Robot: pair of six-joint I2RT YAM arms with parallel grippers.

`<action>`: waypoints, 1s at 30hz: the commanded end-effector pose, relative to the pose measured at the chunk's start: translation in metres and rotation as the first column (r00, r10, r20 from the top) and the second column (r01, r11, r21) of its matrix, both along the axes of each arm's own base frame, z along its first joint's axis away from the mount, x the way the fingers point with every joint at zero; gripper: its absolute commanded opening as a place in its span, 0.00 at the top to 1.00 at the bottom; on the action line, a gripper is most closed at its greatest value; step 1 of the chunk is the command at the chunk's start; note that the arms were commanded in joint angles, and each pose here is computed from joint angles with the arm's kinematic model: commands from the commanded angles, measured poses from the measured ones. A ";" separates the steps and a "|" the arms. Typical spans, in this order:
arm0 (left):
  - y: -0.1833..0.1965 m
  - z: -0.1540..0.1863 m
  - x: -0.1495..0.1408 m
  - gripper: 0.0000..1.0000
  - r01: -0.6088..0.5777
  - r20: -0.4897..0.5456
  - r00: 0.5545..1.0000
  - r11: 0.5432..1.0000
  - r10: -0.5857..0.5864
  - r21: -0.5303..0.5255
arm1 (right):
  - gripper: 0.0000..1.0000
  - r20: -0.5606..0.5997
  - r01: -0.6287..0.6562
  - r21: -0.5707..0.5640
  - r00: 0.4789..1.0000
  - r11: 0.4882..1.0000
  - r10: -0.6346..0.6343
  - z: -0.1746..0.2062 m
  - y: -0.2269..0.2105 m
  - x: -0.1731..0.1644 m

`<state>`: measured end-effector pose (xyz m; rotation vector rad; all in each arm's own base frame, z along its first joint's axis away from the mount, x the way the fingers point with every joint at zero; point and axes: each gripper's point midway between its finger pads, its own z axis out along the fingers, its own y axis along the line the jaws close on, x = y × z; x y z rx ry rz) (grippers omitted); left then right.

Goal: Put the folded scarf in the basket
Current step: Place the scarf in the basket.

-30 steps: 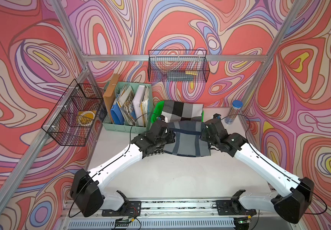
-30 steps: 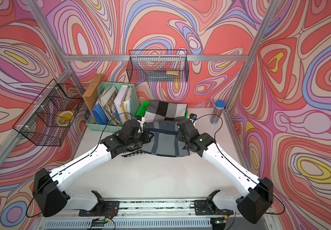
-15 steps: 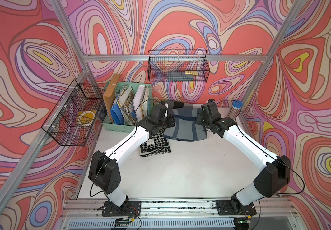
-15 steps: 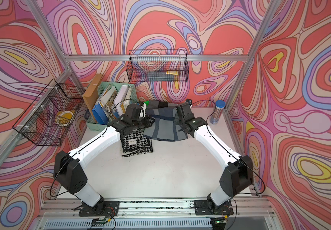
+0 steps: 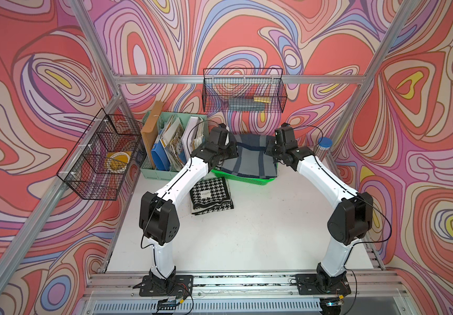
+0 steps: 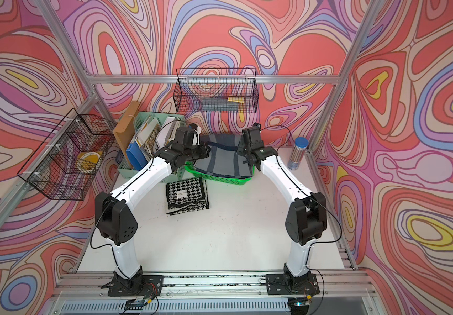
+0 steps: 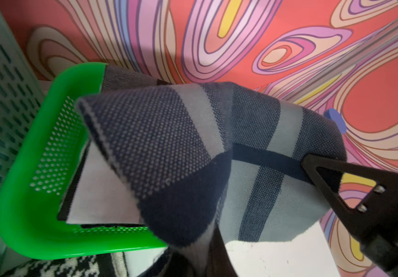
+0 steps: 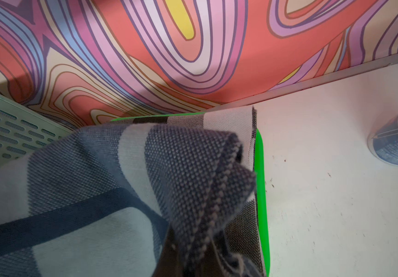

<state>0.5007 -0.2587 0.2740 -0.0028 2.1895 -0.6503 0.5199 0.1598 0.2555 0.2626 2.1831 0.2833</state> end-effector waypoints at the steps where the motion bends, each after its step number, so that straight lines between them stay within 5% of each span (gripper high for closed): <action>1: 0.008 0.003 0.017 1.00 -0.015 0.037 0.999 0.999 0.014 0.028 | 1.00 0.021 -0.005 0.019 1.000 1.000 0.005 0.003 0.003 0.013; 14: 0.005 -0.026 0.060 1.00 -0.027 0.034 0.999 1.000 0.027 0.010 | 1.00 0.002 0.058 0.010 0.998 0.998 -0.058 -0.022 -0.019 0.042; 30: 0.014 -0.053 0.076 1.00 -0.069 -0.012 0.997 0.996 0.070 0.058 | 1.00 -0.059 0.067 0.019 0.996 0.998 -0.066 -0.057 -0.038 0.065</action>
